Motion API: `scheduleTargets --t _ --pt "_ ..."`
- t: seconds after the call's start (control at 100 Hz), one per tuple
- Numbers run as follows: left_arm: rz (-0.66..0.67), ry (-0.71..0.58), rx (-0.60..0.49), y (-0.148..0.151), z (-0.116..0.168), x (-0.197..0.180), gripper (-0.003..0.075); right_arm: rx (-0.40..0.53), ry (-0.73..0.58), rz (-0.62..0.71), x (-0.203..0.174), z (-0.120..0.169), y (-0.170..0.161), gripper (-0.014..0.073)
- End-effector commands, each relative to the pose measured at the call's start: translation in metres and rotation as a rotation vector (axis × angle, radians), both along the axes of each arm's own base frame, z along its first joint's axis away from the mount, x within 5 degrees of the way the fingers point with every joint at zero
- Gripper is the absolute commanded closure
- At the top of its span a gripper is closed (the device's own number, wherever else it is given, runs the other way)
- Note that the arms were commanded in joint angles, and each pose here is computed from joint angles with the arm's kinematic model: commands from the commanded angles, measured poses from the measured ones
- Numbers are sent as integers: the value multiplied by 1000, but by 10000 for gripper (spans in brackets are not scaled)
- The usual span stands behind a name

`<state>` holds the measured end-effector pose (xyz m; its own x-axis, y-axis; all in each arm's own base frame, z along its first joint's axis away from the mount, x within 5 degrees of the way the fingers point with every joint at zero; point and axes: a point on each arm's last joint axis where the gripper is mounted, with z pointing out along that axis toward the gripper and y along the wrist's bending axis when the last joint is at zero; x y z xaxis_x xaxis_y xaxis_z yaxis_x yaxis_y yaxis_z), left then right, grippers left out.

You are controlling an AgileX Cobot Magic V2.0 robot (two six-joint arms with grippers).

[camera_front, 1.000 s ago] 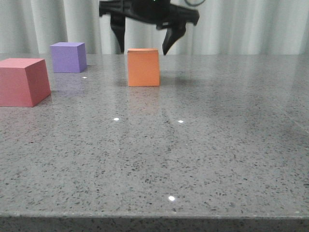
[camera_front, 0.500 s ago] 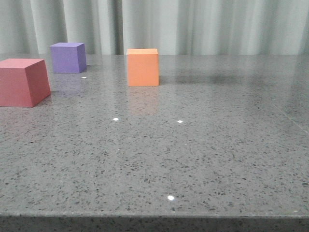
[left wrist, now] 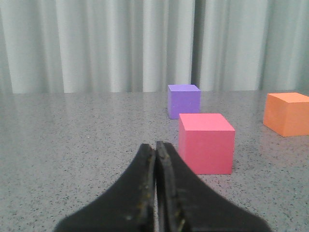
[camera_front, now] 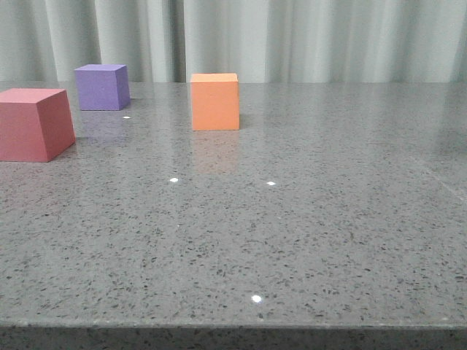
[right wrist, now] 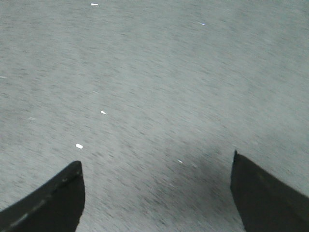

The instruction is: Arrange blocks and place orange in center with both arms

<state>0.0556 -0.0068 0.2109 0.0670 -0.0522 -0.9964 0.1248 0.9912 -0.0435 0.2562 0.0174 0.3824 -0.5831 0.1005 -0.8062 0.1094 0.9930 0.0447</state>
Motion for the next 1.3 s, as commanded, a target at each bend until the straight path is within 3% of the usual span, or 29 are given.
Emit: scheduleTargets --t 0.0,0.39,0.8,0.94,1.06,1.18,1.29 --pt "-3 -73 -18 0 -5 -2 741 -26 -146 12 -25 9 -8 -18" --pt "-3 -73 -18 0 -5 -2 741 -11 -397 89 -124 -47 -12 -18" --pt "-3 -73 -18 0 -5 -2 741 -33 -521 106 -161 -62 -15 6" --pt "-3 -73 -18 0 -5 -2 741 -37 -529 109 -161 -61 -15 193" --pt "-3 -73 -18 0 -5 -2 741 -37 -529 109 -161 -61 -15 470" --pt "-3 -73 -18 0 -5 -2 741 -37 -529 109 -161 -61 -15 687" --pt "-3 -73 -18 0 -5 -2 741 -37 -529 109 -161 -61 -15 705"
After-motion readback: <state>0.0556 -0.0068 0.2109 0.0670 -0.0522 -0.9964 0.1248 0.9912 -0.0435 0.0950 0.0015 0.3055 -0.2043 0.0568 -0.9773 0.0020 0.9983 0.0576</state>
